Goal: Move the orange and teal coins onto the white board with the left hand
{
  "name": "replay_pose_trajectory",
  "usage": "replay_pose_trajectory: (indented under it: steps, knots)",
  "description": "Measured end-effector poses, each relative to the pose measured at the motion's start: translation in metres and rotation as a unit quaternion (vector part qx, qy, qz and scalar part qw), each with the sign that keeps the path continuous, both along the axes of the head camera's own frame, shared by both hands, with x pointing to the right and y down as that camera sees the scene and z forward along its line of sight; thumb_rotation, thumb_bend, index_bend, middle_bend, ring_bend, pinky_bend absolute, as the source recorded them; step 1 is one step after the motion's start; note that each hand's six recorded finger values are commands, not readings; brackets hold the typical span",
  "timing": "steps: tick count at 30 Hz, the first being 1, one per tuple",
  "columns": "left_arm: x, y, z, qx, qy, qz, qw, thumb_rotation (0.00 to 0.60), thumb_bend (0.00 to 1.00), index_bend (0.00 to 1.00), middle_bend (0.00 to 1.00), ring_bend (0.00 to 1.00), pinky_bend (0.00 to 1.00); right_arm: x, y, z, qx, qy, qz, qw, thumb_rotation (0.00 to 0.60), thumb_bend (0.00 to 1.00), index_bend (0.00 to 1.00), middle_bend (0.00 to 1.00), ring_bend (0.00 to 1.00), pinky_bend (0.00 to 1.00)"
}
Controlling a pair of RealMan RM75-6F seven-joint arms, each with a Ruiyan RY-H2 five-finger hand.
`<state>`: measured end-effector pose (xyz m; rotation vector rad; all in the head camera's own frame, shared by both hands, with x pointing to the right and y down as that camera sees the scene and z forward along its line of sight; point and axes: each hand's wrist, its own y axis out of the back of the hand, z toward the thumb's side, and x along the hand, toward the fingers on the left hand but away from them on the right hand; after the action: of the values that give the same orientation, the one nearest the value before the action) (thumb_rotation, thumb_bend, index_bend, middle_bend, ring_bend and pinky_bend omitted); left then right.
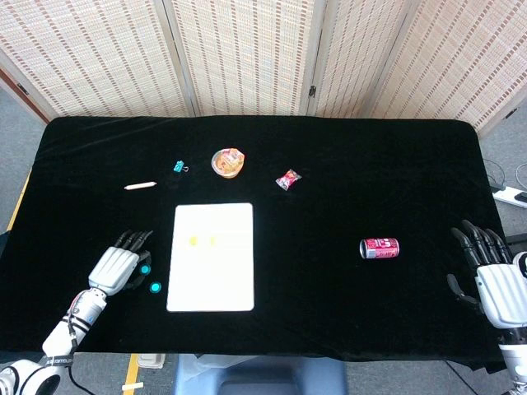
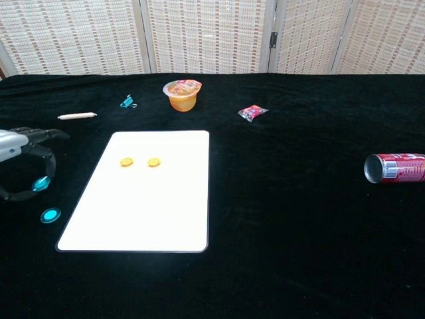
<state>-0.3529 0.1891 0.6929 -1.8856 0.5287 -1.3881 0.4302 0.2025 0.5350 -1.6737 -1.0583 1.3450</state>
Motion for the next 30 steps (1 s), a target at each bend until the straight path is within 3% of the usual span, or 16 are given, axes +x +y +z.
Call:
replay_pose_trajectory:
  steps: [11,22,30]
  knots:
    - [0.076,-0.037,0.003,0.005,0.024,0.070,0.9973,0.600,0.41,0.48,0.05,0.00,0.00,0.006,-0.001,0.003,-0.005,0.002,0.007,1.0000,0.600,0.46,0.00,0.01,0.00,0.00]
    - [0.118,-0.042,0.012,0.000,0.033,0.100,0.9945,0.600,0.41,0.47,0.05,0.00,0.00,0.007,-0.001,0.005,-0.008,0.004,0.010,0.9999,0.600,0.46,0.00,0.01,0.00,0.00]
    - [0.127,-0.043,0.027,0.001,0.007,0.112,0.9936,0.600,0.41,0.46,0.05,0.00,0.00,0.009,-0.001,0.005,-0.009,0.006,0.012,0.9999,0.600,0.46,0.00,0.01,0.00,0.00]
